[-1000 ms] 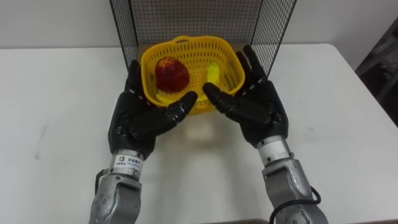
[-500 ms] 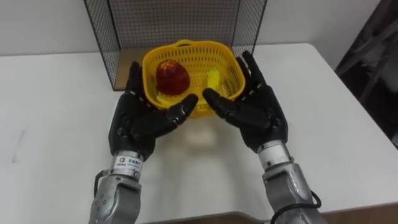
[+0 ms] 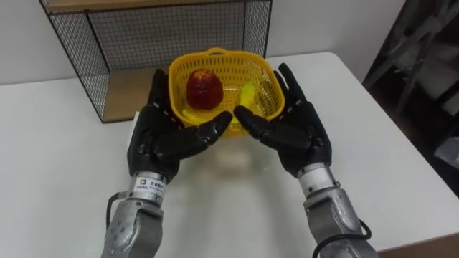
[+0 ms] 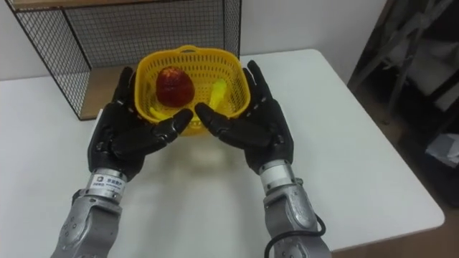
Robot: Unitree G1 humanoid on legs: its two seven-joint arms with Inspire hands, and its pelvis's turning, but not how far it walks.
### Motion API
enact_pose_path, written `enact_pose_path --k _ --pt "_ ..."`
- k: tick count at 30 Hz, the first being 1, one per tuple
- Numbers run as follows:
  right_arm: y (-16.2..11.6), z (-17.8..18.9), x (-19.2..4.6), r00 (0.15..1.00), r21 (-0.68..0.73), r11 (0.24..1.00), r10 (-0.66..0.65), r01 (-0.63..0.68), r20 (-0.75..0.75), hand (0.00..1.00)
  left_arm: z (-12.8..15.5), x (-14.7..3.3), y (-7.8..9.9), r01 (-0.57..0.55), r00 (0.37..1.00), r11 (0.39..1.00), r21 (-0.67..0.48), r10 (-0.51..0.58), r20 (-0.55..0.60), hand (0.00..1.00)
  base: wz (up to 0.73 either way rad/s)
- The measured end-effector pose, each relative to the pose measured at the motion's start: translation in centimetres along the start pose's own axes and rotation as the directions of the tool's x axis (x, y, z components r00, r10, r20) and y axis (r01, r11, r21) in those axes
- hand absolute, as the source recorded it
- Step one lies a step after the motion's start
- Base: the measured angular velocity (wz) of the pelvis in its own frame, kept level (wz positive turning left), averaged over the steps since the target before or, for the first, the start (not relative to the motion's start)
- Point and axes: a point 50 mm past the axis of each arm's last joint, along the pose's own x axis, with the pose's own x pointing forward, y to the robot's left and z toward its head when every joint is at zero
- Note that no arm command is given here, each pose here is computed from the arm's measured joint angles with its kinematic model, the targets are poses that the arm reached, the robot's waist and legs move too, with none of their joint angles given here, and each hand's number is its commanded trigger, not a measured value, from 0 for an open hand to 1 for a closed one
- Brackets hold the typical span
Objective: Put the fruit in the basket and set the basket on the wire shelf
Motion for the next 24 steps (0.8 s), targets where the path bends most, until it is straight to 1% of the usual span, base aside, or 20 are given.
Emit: enact_pose_path --k 10,13,19,24 --pt "0.0 0.0 0.1 1.000 -0.020 1.000 -0.004 0.004 0.000 0.00 0.1 0.1 -0.2 0.000 1.000 1.000 0.012 0.000 0.004 0.00 0.06" --pt "0.1 0.1 0.3 1.000 -0.028 1.000 0.001 -0.001 -0.006 0.00 0.0 0.2 -0.1 -0.012 1.000 0.999 0.044 0.013 -0.003 0.00 0.07" --pt "1.0 0.9 1.7 0.999 -0.072 0.997 0.034 -0.033 0.011 0.00 0.6 0.8 0.0 -0.028 0.999 0.999 0.046 0.027 0.019 0.00 0.13" --pt "1.1 1.5 2.5 0.999 -0.089 0.995 0.038 -0.037 0.013 0.00 1.0 1.5 -0.2 -0.025 0.999 0.999 0.048 0.024 0.025 0.00 0.07"
